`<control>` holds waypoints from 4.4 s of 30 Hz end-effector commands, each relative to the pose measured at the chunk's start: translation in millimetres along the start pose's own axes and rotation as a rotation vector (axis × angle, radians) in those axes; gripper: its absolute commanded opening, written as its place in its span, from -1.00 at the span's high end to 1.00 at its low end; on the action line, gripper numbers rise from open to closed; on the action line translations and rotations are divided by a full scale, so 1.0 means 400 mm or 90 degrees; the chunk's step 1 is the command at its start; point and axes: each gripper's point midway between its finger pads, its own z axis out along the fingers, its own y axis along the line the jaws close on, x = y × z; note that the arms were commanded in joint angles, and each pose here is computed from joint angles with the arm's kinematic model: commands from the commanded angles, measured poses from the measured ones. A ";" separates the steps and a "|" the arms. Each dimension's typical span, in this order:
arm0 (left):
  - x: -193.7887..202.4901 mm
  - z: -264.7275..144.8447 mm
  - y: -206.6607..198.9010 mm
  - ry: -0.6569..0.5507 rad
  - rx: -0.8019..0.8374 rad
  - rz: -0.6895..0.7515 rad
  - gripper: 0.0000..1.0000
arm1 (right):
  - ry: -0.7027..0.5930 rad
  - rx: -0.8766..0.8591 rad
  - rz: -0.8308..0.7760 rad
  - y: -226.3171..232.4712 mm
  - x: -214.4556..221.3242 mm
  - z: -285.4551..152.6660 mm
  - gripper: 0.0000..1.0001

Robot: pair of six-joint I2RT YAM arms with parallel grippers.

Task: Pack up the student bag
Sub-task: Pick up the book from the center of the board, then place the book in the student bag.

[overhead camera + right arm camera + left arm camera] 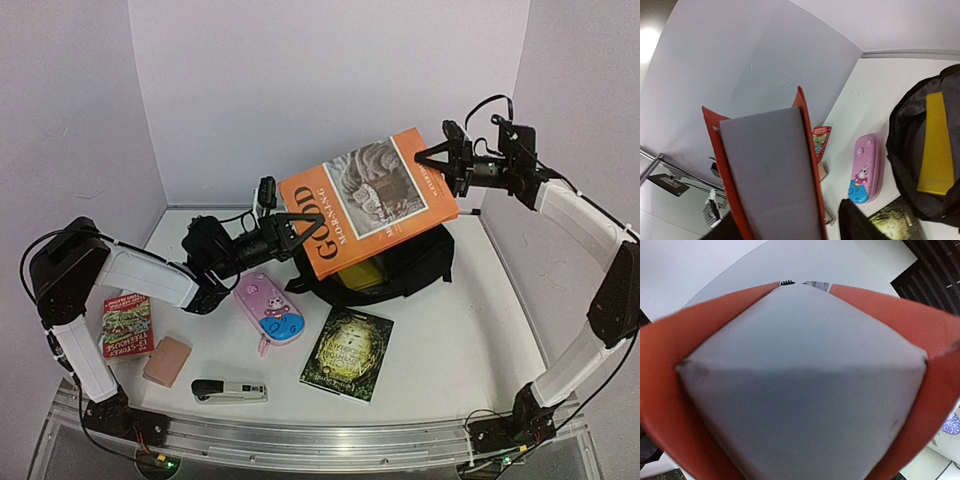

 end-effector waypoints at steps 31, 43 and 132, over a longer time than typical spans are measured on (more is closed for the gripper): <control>-0.072 -0.264 0.065 -0.075 -0.445 0.041 1.00 | 0.151 0.698 -0.226 -0.749 -0.080 0.145 -0.74; -0.063 -0.266 0.139 -0.092 -0.439 -0.101 0.99 | 0.083 0.553 -0.235 -0.496 -0.144 0.135 1.00; 0.003 0.061 0.623 0.062 -0.555 -0.213 -0.46 | 0.058 0.154 -0.112 -0.121 -0.061 0.245 1.00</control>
